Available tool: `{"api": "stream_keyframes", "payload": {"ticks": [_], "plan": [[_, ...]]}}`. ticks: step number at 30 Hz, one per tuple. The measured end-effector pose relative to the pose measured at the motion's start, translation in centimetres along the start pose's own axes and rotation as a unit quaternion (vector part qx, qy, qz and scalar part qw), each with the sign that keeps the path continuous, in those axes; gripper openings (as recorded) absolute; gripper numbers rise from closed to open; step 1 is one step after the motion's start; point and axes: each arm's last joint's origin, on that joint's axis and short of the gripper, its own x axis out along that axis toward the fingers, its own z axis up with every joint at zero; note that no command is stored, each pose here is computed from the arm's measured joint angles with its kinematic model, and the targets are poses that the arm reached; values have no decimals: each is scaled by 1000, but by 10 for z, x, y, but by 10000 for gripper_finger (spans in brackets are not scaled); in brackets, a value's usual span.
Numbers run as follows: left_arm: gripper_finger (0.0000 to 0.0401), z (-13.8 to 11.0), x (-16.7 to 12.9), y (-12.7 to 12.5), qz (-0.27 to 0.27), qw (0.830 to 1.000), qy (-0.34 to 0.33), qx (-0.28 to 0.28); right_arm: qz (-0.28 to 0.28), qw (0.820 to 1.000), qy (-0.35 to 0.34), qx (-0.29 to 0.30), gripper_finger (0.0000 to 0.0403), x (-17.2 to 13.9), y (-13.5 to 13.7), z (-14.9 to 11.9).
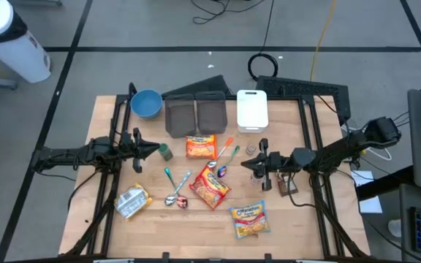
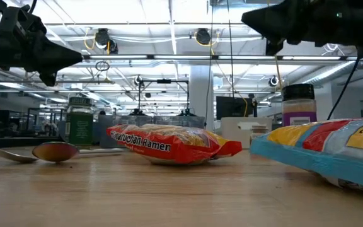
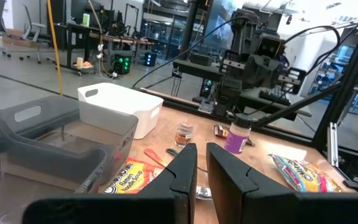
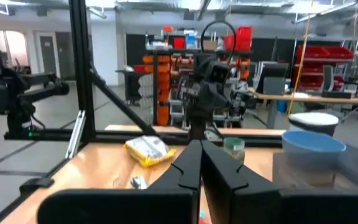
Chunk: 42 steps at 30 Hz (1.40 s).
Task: Pick & Place Food Item
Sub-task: Put the green seasoning bottle into the white bin
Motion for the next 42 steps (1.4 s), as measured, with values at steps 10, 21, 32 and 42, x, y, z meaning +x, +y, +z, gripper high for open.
{"api": "stream_keyframes", "payload": {"ticks": [10,21,32,42], "plan": [[47,9,0,-2,-7,998,-49,-24,0,999,-14,52,0,0,0,3],[47,12,-1,-2,-12,998,-60,-18,-29,998,-14,49,0,1,-7,2],[47,15,-1,-3,-18,996,-76,-49,-51,998,-10,-30,0,2,-17,2],[47,16,-2,-6,-66,995,-77,-11,-106,994,-37,1,16,3,-43,6]]}}
